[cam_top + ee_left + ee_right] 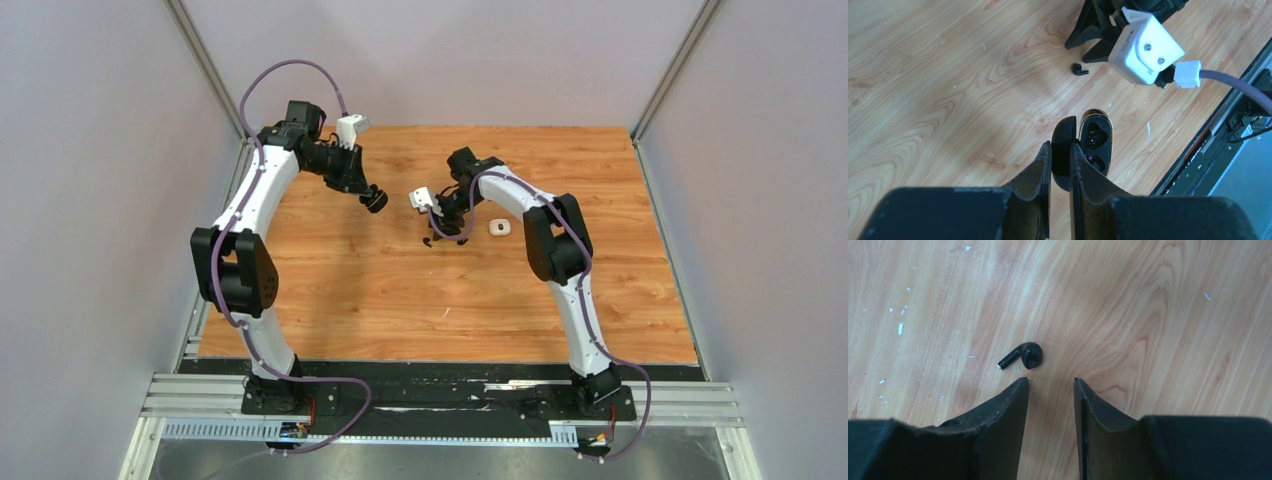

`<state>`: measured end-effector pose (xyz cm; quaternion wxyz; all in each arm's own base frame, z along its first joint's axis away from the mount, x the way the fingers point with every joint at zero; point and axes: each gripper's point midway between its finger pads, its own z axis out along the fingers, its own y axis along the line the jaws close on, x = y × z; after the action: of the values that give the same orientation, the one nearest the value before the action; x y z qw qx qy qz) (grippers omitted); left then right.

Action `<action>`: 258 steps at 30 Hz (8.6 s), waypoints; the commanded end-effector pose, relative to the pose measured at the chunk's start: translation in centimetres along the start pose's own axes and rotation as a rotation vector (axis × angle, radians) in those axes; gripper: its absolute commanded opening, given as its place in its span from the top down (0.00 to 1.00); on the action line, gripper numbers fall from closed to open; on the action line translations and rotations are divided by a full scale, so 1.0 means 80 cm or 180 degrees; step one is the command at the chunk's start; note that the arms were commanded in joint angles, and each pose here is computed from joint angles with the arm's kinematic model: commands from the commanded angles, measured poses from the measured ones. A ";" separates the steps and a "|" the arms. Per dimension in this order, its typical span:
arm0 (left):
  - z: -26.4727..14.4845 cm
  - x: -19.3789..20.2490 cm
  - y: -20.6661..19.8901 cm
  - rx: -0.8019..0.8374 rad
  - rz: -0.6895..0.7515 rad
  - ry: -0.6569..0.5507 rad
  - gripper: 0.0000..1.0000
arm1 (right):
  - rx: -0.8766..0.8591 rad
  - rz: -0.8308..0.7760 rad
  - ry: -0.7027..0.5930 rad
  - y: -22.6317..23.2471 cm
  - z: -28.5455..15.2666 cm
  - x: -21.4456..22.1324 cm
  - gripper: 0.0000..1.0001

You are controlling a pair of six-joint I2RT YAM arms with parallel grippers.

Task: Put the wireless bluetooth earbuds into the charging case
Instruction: Pick up the earbud from the center of the board, then place the earbud in the charging case.

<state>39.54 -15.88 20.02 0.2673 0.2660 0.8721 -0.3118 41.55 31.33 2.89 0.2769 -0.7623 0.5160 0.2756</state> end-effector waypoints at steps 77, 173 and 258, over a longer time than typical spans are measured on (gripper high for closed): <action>0.043 0.010 -0.061 0.0517 -0.1057 0.0514 1.00 | 0.3316 -0.2088 -0.1407 -0.014 -0.182 -0.288 1.00; 0.023 -0.039 -0.078 -0.0369 0.0131 0.0015 1.00 | 0.2845 -0.3180 -0.1134 0.004 -0.113 -0.275 1.00; 0.014 -0.026 -0.066 -0.0521 0.0483 0.0036 1.00 | 0.1804 -0.1238 -0.0601 0.020 -0.148 -0.245 0.51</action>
<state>38.16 -21.01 20.89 0.2708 0.2914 0.8904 -0.2214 35.27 36.00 20.90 0.5469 -0.7579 0.3379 0.1113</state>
